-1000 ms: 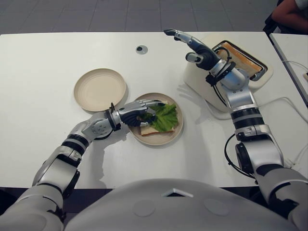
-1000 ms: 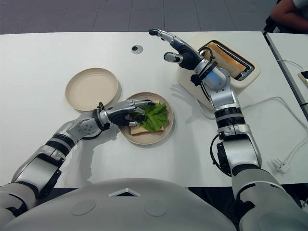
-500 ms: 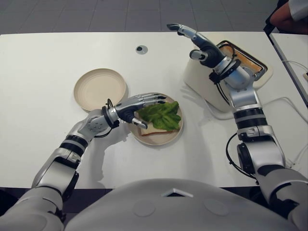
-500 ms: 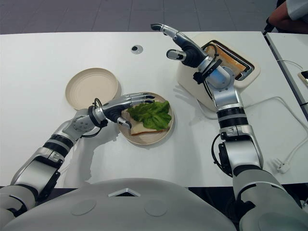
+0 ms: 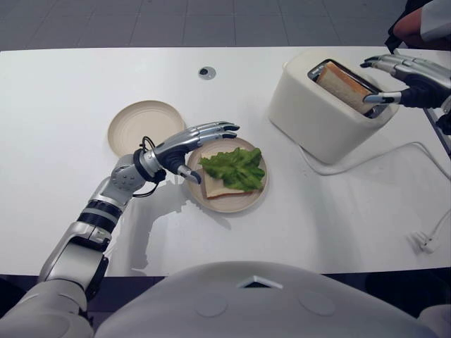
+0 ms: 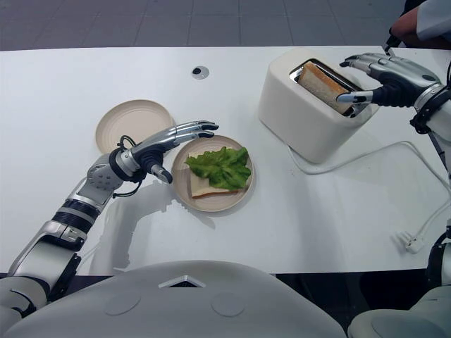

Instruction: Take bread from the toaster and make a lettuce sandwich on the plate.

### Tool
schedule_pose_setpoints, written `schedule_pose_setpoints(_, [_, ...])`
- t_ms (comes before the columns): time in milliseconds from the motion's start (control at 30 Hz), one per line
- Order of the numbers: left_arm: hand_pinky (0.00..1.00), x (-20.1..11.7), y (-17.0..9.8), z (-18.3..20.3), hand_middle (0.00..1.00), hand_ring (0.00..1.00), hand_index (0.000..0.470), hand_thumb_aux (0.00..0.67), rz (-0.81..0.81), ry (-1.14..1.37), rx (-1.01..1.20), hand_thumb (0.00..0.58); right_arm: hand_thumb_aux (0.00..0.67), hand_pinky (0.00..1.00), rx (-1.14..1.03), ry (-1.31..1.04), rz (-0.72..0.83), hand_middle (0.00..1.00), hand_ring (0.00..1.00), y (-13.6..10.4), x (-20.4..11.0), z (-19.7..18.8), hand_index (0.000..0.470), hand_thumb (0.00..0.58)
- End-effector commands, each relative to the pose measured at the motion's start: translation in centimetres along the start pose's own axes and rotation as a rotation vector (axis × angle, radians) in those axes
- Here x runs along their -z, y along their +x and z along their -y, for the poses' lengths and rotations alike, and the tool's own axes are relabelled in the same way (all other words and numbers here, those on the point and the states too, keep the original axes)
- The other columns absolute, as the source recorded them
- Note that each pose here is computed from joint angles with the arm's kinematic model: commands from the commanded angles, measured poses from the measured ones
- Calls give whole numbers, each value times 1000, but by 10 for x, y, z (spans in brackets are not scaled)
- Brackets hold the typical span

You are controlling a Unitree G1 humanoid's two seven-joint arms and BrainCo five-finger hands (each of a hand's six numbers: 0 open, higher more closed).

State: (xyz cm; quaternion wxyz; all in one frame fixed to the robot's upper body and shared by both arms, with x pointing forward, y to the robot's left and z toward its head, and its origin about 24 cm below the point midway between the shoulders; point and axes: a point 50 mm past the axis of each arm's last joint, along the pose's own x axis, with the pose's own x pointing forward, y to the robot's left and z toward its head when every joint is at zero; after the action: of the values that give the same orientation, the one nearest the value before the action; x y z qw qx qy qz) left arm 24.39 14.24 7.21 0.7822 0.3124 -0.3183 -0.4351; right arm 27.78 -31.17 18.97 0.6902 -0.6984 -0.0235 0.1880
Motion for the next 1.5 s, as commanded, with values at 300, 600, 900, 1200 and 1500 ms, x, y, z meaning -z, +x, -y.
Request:
schedule_pose_setpoints(300, [0,2,2,-5,0,0,66,95,8,21,-25,152,670,827,412,-26,156,827,827,17,-26,52,470,580])
schedule_pose_setpoints(600, [0,3,2,-12,0,0,0,0,21,29,-106,0,670,1000,713,210,431,1000,1000,2,-52,85,470,580])
schedule_pose_setpoints(900, [0,-12,-10,-41,0,0,0,0,177,-89,-344,0,670,1000,0,659,789,1000,1000,44,-112,-11,470,580])
schedule_pose_setpoints(1200, [0,-28,-12,-45,0,0,0,0,318,-260,-330,0,670,1000,-430,835,912,1000,1000,103,-173,-71,470,580])
schedule_pose_setpoints(1500, [0,-22,-8,-16,0,0,0,0,269,-333,-130,0,670,1000,-524,782,749,1000,1000,131,-191,-113,470,580])
